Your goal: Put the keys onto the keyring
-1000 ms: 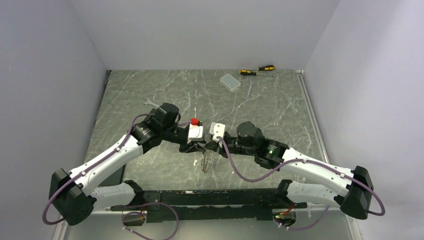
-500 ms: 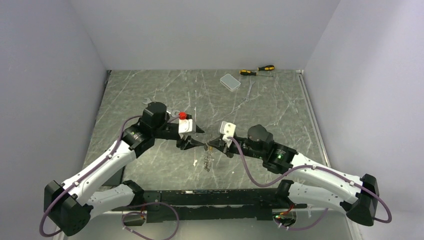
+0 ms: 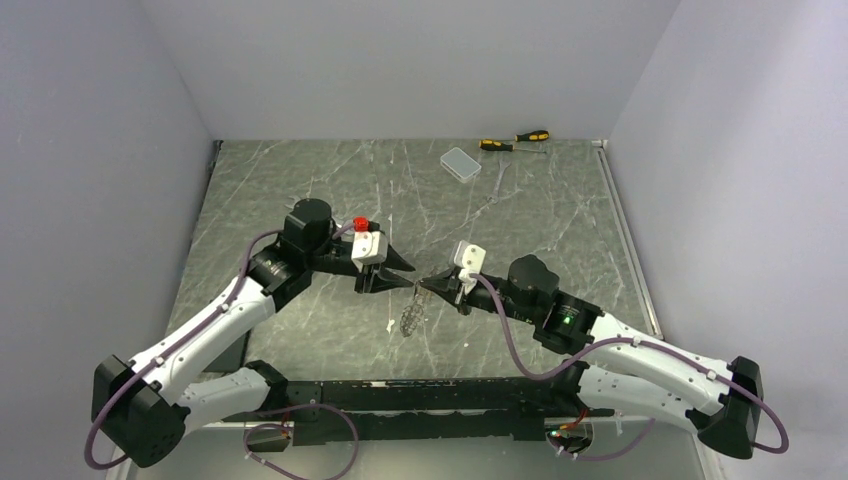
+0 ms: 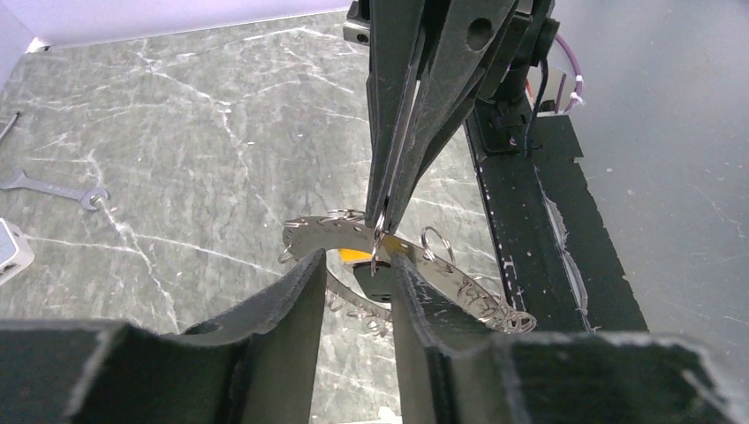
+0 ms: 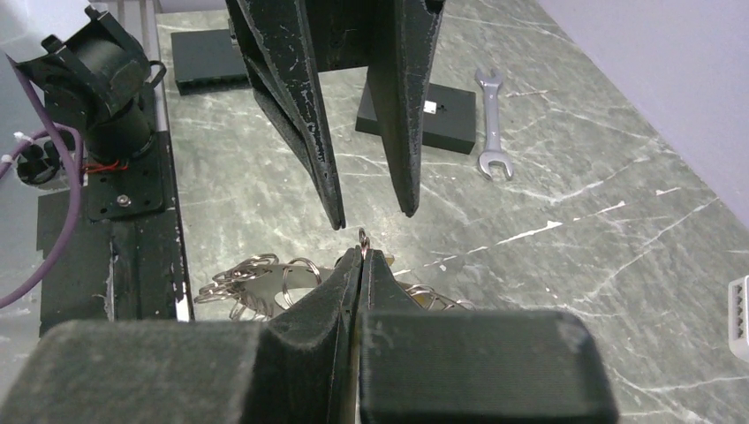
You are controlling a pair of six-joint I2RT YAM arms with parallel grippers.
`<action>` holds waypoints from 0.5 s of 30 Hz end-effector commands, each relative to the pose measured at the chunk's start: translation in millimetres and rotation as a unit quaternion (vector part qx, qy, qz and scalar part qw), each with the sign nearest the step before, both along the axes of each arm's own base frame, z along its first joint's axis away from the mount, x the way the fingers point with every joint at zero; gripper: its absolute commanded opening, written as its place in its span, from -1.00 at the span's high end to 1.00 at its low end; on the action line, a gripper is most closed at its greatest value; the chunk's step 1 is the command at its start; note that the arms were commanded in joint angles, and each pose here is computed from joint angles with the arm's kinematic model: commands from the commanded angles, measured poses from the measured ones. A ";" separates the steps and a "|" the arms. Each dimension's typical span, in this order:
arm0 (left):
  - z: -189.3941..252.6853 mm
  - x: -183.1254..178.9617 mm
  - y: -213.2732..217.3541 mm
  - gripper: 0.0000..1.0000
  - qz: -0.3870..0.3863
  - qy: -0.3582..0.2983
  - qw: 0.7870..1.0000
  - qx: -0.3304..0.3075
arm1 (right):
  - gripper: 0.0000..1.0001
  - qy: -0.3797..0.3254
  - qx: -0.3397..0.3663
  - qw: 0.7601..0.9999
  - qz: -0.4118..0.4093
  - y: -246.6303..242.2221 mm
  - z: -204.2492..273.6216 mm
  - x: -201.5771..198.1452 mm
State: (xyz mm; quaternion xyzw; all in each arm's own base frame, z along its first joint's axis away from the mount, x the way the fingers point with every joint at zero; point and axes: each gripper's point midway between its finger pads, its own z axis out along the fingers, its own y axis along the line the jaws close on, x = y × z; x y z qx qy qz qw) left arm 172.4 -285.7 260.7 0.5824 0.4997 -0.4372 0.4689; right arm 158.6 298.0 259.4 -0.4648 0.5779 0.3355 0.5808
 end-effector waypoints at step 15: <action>-0.6 -6.0 -6.4 0.72 -0.034 0.012 0.999 -0.004 | 1.00 -0.029 0.068 0.997 -0.003 4.7 39.7 2.4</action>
